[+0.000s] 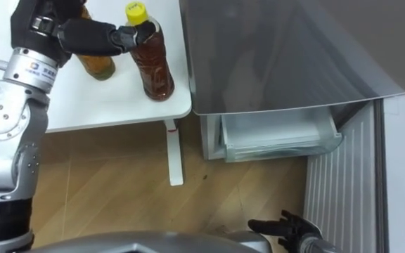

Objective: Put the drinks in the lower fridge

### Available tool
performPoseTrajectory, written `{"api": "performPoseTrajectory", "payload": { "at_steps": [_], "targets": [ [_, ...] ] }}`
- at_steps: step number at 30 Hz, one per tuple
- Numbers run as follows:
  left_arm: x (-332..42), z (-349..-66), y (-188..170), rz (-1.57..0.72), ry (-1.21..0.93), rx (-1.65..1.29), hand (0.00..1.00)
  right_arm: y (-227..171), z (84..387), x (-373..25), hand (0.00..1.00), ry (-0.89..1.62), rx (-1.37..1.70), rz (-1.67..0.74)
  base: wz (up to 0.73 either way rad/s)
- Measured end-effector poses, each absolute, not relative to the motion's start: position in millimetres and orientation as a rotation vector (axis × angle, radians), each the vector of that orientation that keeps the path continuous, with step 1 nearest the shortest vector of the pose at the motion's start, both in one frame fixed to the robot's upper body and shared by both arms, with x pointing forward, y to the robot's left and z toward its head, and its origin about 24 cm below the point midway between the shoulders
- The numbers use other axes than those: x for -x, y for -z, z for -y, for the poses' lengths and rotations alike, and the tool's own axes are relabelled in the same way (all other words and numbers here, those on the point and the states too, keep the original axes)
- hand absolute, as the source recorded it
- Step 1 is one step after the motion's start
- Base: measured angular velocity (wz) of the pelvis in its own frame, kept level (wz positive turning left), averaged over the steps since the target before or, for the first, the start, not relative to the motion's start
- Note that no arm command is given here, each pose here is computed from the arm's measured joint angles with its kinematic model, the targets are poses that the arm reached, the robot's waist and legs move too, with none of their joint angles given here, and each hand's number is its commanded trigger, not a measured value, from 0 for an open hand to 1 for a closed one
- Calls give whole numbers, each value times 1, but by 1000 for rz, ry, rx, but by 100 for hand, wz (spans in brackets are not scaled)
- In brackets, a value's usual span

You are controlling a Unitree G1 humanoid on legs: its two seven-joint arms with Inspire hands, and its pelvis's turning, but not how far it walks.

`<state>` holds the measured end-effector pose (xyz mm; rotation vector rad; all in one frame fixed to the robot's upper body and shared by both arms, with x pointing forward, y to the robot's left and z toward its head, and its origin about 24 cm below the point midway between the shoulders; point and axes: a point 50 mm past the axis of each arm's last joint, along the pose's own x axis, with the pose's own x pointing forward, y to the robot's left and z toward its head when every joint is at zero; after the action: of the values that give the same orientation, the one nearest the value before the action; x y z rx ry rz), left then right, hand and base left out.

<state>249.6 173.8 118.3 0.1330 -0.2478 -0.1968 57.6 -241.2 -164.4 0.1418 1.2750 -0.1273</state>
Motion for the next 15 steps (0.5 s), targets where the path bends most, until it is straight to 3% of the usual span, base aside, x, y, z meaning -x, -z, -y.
{"api": "performPoseTrajectory", "payload": {
  "at_steps": [15],
  "targets": [
    [-254, -166, -92, 129, 232, -115, 0, 164, 239, -63, 0, 76, -93, -1272, 0]
  ]
}}
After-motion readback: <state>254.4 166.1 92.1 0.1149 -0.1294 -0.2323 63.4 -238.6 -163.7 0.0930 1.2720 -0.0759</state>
